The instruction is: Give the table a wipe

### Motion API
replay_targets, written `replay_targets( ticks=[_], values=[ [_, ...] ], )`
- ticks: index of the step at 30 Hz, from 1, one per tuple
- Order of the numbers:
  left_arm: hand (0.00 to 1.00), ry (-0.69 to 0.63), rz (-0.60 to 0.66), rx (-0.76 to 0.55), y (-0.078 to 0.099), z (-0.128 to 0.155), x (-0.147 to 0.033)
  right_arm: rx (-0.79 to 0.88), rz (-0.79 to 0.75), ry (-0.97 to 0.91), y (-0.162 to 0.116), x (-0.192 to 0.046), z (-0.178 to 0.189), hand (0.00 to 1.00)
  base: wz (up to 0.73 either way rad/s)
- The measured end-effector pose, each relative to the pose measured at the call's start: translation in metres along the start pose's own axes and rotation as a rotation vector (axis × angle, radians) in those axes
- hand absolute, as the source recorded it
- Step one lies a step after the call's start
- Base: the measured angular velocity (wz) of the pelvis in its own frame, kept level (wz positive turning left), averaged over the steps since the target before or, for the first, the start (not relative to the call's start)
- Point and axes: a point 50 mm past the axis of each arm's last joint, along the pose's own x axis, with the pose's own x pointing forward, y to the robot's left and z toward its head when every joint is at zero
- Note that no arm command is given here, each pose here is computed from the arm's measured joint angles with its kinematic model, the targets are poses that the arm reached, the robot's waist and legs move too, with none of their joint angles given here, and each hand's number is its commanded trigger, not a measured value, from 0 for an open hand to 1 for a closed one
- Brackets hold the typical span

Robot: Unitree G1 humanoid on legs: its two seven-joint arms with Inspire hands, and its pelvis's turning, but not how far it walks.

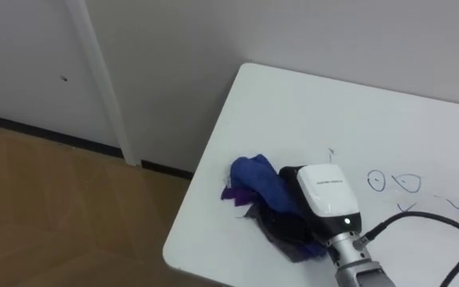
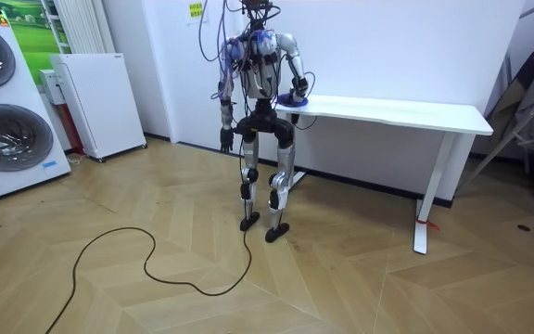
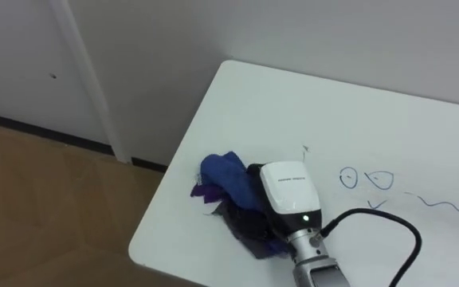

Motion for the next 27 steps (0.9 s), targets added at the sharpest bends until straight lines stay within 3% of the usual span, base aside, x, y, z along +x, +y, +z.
replay_targets(
  ticks=[9, 16, 27],
  values=[
    [0.00, 0.002, 0.017, -0.013, 0.003, -0.002, -0.002, -0.004, -0.009, 0.086, -0.003, -0.005, -0.019, 1.00, -0.02],
    [0.00, 0.019, 0.010, -0.014, 0.002, -0.006, -0.003, 0.085, 0.012, 0.166, 0.001, -0.006, -0.024, 1.00, 0.00],
    [0.00, 0.026, -0.004, -0.009, -0.005, -0.003, -0.003, 0.178, 0.062, 0.186, -0.011, 0.041, -0.010, 1.00, -0.04]
  ],
)
